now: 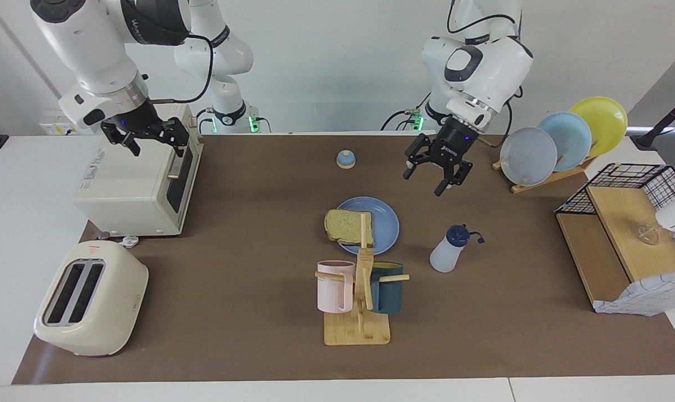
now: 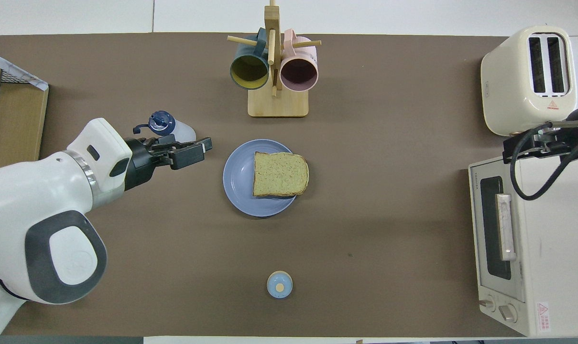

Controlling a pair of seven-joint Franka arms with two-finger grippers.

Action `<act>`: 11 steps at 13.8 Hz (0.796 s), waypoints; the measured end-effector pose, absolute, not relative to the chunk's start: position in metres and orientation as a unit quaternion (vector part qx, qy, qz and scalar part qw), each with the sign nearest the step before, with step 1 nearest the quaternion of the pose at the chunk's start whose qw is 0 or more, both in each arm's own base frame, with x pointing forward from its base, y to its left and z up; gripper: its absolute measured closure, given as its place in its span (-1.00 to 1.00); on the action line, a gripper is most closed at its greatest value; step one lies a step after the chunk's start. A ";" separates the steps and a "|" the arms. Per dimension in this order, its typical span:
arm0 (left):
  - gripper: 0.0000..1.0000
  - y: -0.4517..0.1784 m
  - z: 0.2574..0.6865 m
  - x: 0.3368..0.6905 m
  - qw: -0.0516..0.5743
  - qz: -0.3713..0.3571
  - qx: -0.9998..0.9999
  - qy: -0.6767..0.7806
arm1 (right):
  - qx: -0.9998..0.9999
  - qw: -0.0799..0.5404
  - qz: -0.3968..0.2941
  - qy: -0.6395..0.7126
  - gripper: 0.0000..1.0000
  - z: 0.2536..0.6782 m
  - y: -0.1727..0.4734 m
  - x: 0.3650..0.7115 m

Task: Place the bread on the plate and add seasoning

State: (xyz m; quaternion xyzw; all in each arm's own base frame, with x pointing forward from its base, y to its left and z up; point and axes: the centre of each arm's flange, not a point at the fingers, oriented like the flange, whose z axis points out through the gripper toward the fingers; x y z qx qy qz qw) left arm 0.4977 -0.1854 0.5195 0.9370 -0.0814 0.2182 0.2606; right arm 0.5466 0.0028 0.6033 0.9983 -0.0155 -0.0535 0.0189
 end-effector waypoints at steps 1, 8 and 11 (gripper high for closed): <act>-1.00 -0.174 0.530 0.503 0.246 0.206 0.943 -0.091 | 0.998 0.019 -0.054 -0.015 -1.00 0.603 0.003 0.547; -1.00 -0.098 0.603 0.510 0.128 0.097 0.977 -0.143 | 0.998 0.019 -0.054 -0.015 -1.00 0.603 0.003 0.547; -1.00 -0.062 0.624 0.498 0.063 0.034 0.987 -0.145 | 0.998 0.019 -0.054 -0.015 -1.00 0.603 0.003 0.547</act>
